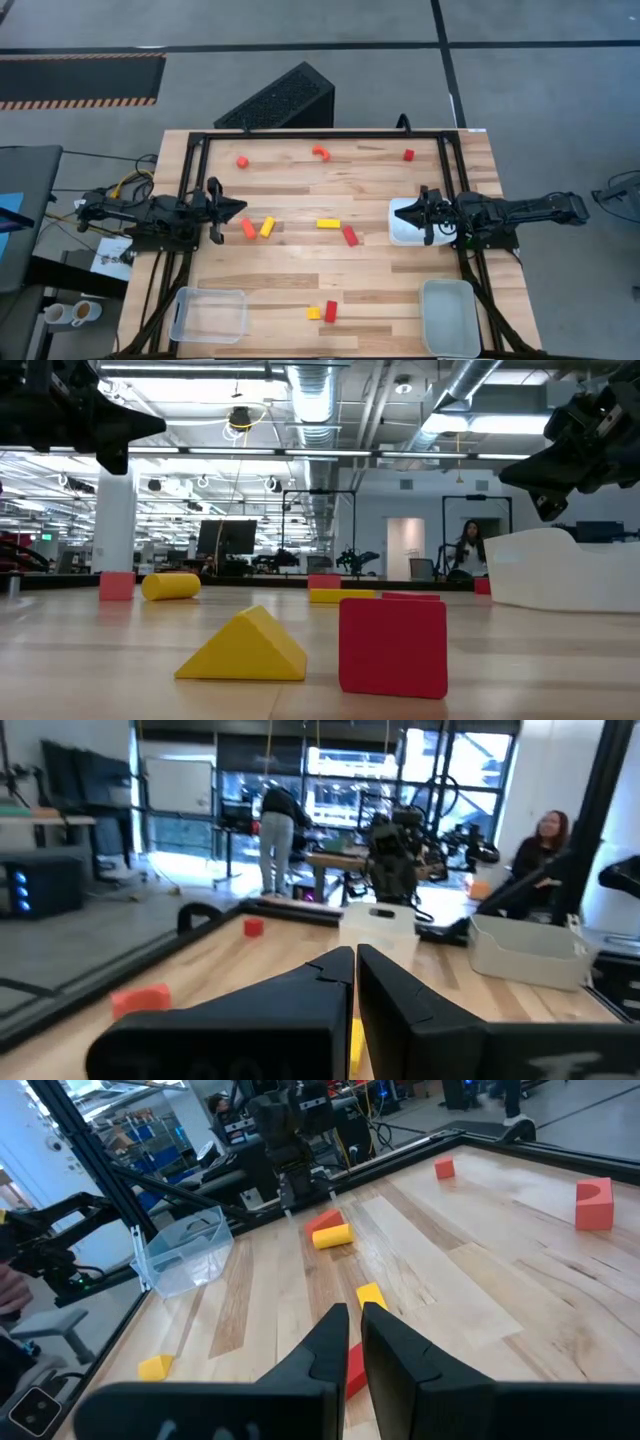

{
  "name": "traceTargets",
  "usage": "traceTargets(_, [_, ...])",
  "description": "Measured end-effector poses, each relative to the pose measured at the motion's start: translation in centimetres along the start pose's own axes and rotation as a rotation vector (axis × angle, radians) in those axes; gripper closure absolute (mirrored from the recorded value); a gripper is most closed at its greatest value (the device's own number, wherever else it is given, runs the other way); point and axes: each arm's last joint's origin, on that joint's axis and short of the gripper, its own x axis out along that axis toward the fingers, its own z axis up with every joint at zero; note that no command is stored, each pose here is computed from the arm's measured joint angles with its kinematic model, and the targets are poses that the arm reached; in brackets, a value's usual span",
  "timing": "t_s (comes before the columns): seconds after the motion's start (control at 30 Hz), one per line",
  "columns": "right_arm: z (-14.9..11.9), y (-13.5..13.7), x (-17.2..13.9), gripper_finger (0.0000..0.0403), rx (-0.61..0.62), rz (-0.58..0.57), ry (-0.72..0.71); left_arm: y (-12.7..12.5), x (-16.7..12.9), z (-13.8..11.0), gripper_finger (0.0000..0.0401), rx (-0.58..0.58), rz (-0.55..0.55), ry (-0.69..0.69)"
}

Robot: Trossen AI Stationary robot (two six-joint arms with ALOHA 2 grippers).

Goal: Sort & place blocks by color
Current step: Put the bottom left orange block into the transparent bin

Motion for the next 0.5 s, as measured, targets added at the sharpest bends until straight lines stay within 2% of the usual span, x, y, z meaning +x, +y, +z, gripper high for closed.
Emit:
traceTargets(0.1, [0.0, 0.0, 0.0, 0.0346, 0.0, 0.001, 0.0, 0.0, 0.0, 0.2, 0.0393, 0.006, 0.018, -0.023])
traceTargets(0.2, [0.0, 0.0, 0.0, 0.0346, 0.0, 0.0, 0.0, 0.3, 0.0, 0.5, 0.0378, -0.021, 0.108, -0.052])
traceTargets(0.5, [0.0, 0.0, 0.0, 0.0346, 0.0, 0.001, 0.0, 0.4, -0.1, 1.4, 0.03, -0.049, 0.165, -0.092])
